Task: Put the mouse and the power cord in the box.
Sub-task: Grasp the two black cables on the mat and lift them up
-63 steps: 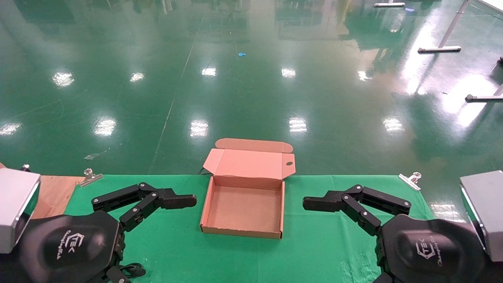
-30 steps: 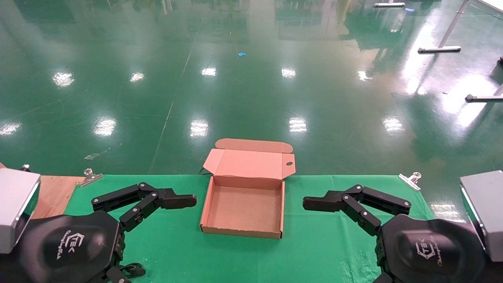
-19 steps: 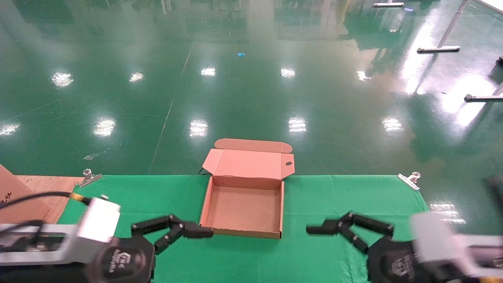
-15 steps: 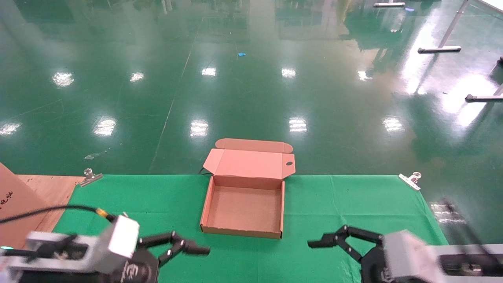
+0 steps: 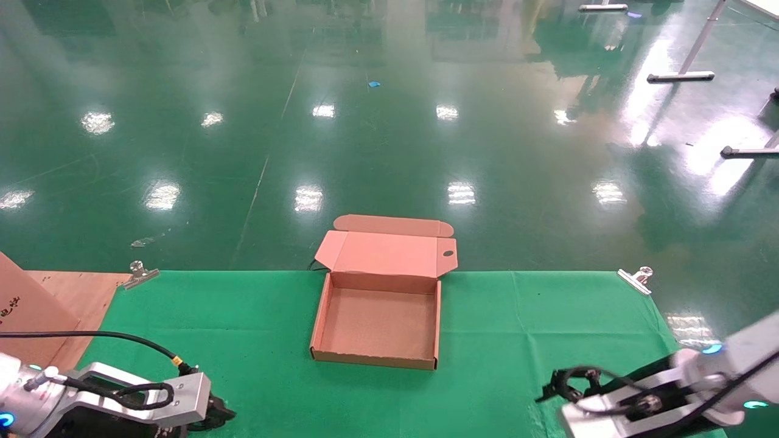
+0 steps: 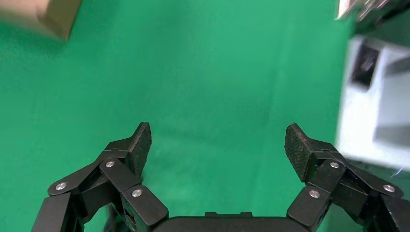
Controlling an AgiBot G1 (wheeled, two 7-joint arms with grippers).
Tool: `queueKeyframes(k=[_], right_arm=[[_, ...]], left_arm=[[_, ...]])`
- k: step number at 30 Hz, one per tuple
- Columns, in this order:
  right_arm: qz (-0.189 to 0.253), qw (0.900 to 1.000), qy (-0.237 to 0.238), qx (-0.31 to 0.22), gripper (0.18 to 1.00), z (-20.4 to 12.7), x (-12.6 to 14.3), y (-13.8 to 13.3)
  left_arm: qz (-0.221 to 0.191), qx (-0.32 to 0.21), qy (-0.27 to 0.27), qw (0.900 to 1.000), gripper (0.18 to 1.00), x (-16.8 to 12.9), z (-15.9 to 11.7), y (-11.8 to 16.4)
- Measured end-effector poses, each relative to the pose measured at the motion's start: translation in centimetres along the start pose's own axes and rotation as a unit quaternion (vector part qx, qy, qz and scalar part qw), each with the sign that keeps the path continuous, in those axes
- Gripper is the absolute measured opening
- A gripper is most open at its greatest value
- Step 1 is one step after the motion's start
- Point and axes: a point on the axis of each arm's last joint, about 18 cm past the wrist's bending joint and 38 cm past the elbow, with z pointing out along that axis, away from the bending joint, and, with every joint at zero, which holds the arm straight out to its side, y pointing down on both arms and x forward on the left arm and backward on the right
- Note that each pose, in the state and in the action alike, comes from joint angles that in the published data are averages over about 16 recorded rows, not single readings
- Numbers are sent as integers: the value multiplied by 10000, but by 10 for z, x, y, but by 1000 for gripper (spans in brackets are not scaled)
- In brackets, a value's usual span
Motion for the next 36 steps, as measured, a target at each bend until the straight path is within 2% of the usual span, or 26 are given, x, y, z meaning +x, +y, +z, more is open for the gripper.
queueKeyframes(k=[6,12,21,36], right_arm=[[-641,9931,-415,-893,1001,24,9,14],[-913,9851,-658,-1300,1001,47,10,22],[-857,9839,-781,-1358,1001,71,7,31],[-748,9853,-822,-1295,1001,80,6,38]], left_arm=[[96,-864,-195,9960,1001,-19,11,28],[167,-1420,-410,9889,1001,-33,18,48],[161,-1686,-772,9825,1001,-46,21,64],[-3,-1780,-982,9791,1001,-47,18,83]])
